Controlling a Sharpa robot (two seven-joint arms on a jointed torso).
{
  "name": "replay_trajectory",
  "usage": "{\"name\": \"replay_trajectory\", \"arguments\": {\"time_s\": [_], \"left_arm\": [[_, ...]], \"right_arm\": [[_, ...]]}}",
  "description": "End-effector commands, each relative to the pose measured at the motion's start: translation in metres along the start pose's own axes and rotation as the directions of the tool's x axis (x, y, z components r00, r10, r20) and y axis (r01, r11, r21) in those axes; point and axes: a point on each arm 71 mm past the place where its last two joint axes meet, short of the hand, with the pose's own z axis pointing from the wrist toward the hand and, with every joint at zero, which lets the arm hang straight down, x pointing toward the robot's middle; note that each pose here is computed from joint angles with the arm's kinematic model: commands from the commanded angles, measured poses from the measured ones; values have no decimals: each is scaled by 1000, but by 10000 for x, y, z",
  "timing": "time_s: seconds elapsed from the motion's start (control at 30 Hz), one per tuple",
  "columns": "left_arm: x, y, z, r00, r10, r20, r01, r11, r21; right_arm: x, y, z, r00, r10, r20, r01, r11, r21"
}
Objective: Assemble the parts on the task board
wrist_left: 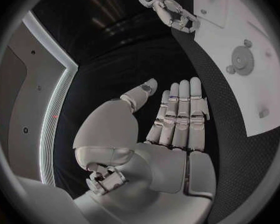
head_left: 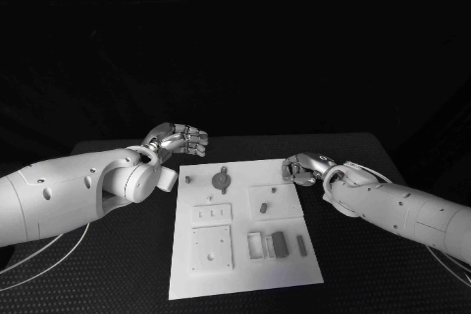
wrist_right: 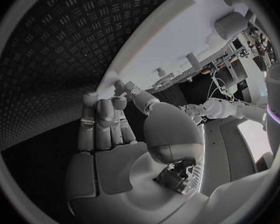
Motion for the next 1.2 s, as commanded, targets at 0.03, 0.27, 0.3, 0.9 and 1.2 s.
{"name": "replay_trajectory", "arguments": {"time_s": [0.03, 0.27, 0.3, 0.9, 1.2], "left_arm": [[11, -18, 1, 1000, -5, -5, 5, 1000, 10], [11, -18, 5, 1000, -5, -5, 5, 1000, 10], [13, -18, 7, 1000, -5, -5, 5, 1000, 10], [12, -16, 10, 1000, -4, -4, 4, 1000, 9], [5, -15, 3, 1000, -4, -3, 4, 1000, 9]], "right_arm": [[2, -6, 1, 1000, -4, 5, 4, 1000, 16], [27, -3, 4, 1000, 2, -24, -1, 1000, 18], [31, -3, 4, 1000, 2, -29, -2, 1000, 19], [118, -30, -1, 998, 1, -57, 1, 999, 38], [112, -24, -9, 998, 21, -53, -20, 1000, 19]]}}
